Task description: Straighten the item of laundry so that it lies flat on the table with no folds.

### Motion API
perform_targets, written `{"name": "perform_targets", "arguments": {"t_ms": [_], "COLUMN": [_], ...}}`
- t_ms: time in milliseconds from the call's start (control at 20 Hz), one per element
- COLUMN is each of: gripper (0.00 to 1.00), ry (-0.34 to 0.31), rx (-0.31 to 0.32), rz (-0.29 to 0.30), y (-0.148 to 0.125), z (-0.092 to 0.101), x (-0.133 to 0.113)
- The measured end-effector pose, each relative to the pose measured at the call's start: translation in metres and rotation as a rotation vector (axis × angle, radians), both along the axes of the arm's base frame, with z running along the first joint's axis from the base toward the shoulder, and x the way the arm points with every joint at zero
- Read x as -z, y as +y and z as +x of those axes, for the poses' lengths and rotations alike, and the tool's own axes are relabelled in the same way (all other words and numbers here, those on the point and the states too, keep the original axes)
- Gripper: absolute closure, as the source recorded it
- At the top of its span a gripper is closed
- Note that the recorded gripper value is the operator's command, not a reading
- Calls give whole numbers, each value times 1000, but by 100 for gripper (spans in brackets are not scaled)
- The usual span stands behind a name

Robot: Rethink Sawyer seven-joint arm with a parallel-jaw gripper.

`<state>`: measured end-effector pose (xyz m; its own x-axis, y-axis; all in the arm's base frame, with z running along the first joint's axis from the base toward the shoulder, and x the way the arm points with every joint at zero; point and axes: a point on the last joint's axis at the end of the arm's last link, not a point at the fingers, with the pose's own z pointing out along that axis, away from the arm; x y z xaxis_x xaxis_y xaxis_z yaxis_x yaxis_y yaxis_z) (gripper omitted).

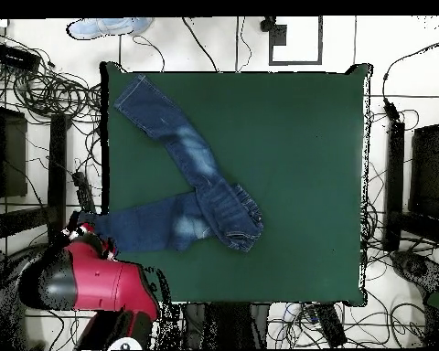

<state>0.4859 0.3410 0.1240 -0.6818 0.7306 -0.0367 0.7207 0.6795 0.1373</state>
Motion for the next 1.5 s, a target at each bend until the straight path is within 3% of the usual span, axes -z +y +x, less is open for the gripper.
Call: {"name": "perform_targets", "arguments": {"t_ms": [300,350,450,750,900,1200,1500], "gripper": [0,0,0,0,0,0,0], "ry": [2,-1,-10,-58,-88,-99,-87], "rx": [-8,-3,13,67,104,136,130], "rz": [-22,-27,-34,-59,-84,-105,-105], "y": [-27,-43,-66,-139,-194,-257,-291], "z": [47,68,93,152,182,204,209], "x": [-11,-13,-16,-24,-24,-15,1]}}
